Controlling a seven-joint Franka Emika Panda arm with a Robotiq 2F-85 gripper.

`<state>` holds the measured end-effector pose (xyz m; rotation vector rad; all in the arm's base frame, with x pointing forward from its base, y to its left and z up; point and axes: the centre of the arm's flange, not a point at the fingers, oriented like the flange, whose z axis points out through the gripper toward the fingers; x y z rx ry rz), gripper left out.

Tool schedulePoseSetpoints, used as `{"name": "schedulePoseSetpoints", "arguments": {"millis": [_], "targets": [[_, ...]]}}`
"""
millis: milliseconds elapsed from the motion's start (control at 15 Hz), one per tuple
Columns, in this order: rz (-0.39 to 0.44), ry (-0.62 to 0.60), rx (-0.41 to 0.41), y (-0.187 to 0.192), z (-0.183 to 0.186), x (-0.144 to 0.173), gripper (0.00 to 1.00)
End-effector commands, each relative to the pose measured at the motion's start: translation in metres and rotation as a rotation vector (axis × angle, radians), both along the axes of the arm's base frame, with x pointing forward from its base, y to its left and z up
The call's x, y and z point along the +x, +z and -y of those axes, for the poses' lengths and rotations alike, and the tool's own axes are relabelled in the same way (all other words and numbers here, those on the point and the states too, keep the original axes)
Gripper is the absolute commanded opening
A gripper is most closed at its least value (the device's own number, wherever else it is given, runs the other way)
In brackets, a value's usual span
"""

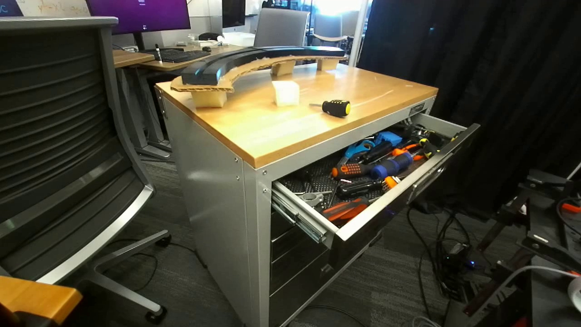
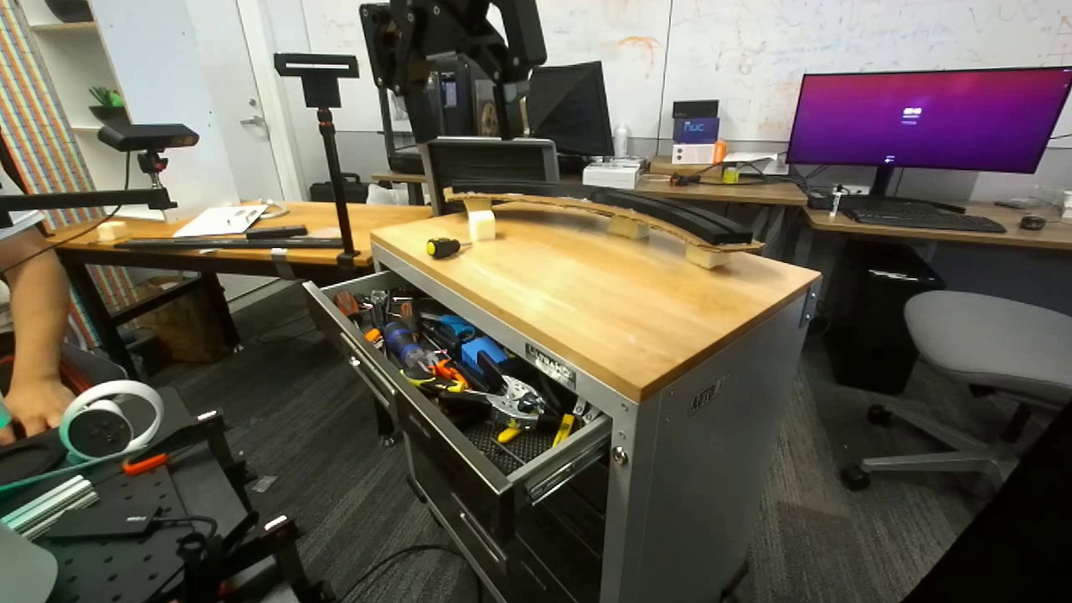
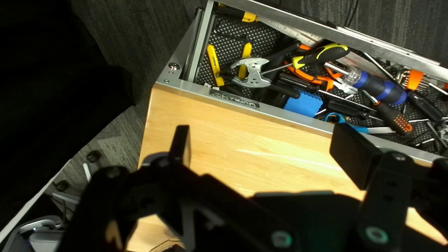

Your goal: Pick up the screwdriver from the countertop and place it in the open drawer then close the drawer

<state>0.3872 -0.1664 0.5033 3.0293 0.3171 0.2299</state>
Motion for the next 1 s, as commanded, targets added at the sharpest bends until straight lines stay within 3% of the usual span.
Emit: {"name": "schedulePoseSetpoints", "arguments": {"millis": [0,333,667,933], "targets": [[0.008,-0.001,-0.008,-0.013,-0.008,0.01,1.0],[0.093,0.117,0.005,-0.083,-0.1,0.049,1.0],[0.106,0.231,-0.001,-0.142,-0.201,0.075,1.0],[0.115,0.259,0.019,-0.17,-0.258,0.088,1.0]]}}
